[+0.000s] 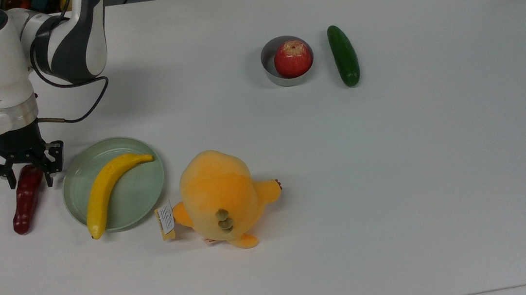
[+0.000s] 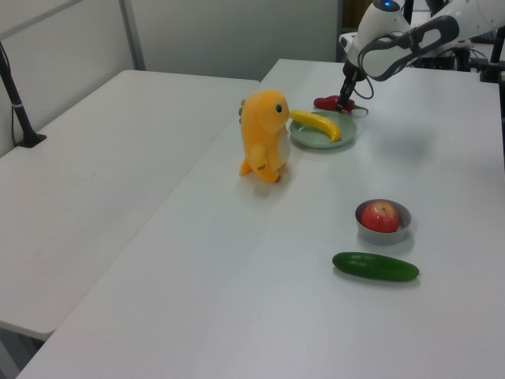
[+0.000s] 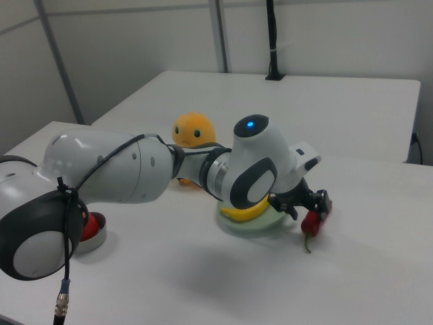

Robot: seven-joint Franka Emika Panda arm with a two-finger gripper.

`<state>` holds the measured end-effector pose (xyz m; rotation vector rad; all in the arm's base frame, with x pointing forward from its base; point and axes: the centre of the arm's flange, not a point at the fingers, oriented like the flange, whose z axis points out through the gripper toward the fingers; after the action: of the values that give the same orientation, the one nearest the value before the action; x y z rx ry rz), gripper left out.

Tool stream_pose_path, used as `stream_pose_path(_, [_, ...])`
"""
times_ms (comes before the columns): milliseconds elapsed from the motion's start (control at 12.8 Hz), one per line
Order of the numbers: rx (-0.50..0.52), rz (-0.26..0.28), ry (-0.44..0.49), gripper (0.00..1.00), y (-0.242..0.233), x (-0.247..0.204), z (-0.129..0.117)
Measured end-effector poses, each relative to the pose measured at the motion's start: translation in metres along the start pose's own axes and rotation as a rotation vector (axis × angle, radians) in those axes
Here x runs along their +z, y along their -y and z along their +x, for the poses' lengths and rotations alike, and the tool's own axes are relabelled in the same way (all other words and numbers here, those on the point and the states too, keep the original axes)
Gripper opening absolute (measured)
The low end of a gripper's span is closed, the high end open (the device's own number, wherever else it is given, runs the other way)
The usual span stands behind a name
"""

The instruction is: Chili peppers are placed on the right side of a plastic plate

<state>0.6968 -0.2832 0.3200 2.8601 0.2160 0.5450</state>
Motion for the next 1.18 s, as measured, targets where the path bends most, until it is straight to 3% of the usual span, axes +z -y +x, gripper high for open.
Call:
stream_pose_path(157, [0.000,0.000,-0.001,0.94,0.000,0.000,0.000])
stream_pose_path(235, [0.000,0.000,-0.001,0.99,0.000,0.000,0.001])
stream_pose_path(627, [-0.003,-0.010,-0.024,1.00,-0.002,-0.013,0.009])
stream_pose_path(862, [0.009,-0.021,-0.069,1.00,0.006,-0.055,0.026])
stream_pose_path(1175, [0.094,0.045,-0.003,1.00,0.067,-0.104,0.051])
